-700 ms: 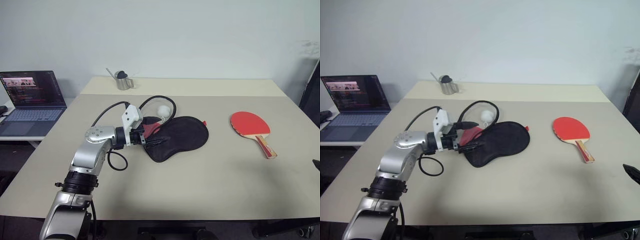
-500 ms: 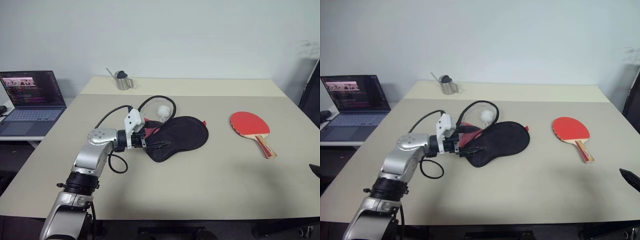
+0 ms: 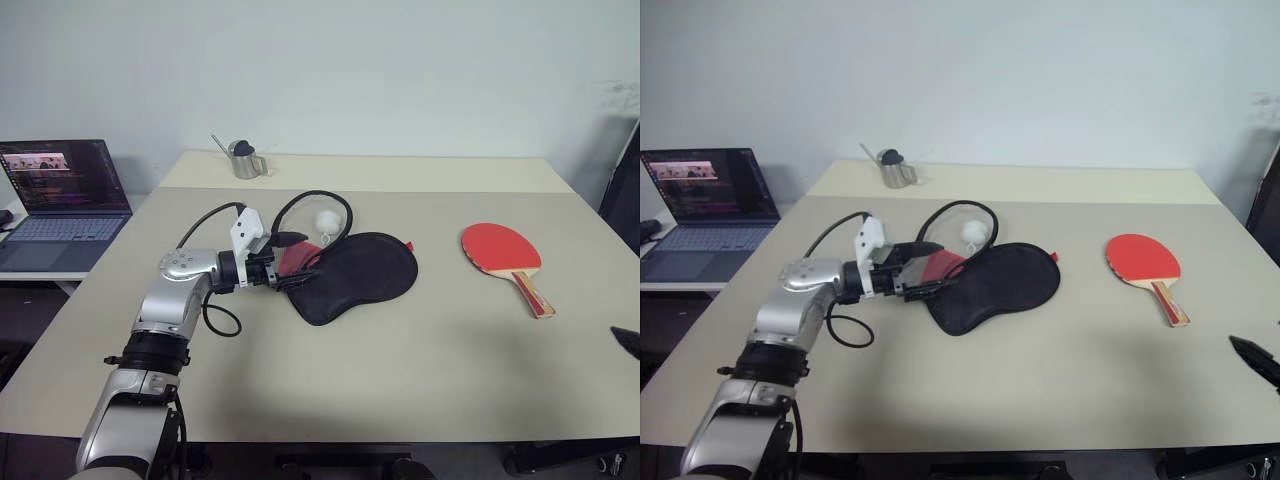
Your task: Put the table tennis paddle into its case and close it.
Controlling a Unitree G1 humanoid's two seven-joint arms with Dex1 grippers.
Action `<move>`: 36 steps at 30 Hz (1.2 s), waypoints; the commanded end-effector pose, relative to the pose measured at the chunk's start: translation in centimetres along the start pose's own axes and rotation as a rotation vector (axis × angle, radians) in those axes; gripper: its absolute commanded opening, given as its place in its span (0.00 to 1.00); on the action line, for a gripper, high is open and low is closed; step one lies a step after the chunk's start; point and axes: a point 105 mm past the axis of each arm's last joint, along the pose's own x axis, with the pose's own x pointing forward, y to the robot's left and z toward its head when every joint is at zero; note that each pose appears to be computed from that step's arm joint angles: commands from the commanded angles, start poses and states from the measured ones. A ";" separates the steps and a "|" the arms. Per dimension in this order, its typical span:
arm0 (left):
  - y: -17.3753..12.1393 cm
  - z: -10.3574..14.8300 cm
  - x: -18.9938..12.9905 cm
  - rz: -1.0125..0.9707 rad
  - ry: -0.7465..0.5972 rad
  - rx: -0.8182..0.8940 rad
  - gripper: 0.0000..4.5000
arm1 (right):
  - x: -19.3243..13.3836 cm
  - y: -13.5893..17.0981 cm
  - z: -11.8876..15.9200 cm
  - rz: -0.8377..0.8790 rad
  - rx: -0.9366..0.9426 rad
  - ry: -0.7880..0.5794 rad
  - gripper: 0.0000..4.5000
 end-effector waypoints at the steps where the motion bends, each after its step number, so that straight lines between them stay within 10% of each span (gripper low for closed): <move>1: 1.0 0.0 -1.9 0.035 0.010 0.025 1.00 | 0.4 2.8 0.9 0.105 -0.036 -0.009 0.98; 24: 0.0 -0.2 0.5 -0.124 -0.007 0.041 1.00 | 12.7 13.3 2.6 0.346 -0.063 -0.073 0.98; 36: -0.5 0.0 0.5 -0.167 0.003 0.060 1.00 | 17.7 18.5 2.2 0.333 0.272 0.053 0.98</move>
